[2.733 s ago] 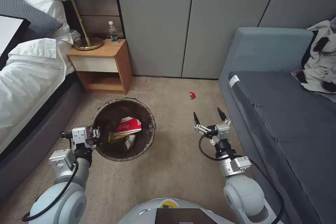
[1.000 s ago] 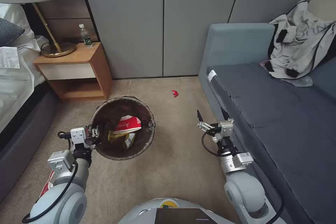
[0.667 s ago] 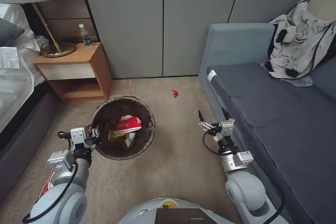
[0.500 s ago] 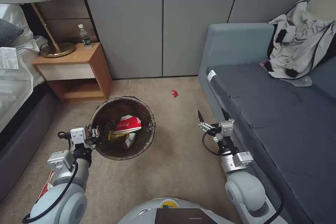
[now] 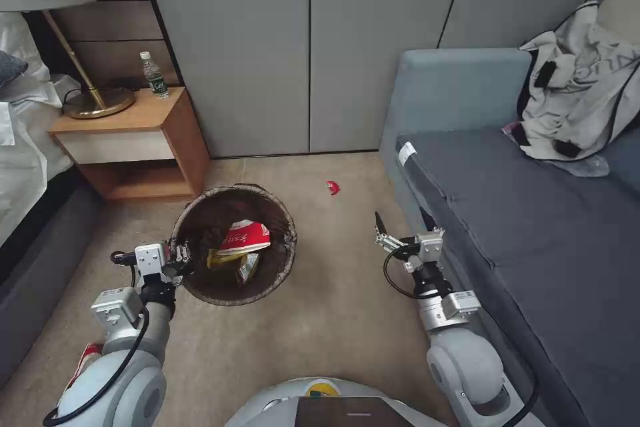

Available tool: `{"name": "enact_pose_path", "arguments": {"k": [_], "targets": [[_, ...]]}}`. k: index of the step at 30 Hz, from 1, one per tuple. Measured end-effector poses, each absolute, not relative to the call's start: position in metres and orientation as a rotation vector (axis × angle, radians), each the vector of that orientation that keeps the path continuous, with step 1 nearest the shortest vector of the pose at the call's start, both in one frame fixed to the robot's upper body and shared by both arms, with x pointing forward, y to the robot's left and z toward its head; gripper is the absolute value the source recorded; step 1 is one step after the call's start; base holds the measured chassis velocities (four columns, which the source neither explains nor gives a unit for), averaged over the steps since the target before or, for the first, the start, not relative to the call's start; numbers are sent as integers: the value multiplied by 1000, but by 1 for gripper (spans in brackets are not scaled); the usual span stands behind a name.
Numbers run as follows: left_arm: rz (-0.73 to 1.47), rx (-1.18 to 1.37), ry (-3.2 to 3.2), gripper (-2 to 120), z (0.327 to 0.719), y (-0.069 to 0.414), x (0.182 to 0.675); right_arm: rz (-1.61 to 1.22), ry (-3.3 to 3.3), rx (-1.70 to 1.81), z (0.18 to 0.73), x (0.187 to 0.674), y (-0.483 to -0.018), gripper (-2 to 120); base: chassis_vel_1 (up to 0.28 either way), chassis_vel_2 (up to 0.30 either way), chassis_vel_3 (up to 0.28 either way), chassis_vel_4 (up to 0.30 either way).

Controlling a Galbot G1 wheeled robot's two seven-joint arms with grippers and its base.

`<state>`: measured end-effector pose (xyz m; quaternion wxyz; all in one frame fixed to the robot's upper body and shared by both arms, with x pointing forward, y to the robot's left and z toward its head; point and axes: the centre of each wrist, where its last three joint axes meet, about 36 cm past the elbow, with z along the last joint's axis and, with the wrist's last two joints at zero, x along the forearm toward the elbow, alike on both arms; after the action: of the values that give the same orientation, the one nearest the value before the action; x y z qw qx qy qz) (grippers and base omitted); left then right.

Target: Pick up the trash bin, then pick up the garbage from the floor and place it into the trash bin.

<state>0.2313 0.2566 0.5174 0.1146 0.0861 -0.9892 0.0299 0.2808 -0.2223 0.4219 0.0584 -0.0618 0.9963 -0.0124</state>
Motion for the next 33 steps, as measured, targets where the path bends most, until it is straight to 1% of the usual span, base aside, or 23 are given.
{"name": "enact_pose_path", "arguments": {"k": [6, 33], "targets": [[87, 252, -2899, 3, 517, 257, 231, -32, 3021, -190, 421, 280, -221, 100, -129, 140, 141, -145], [91, 259, -2898, 3, 517, 257, 230, -30, 3015, -183, 421, 277, -220, 100, -180, 173, 173, -176]]}}
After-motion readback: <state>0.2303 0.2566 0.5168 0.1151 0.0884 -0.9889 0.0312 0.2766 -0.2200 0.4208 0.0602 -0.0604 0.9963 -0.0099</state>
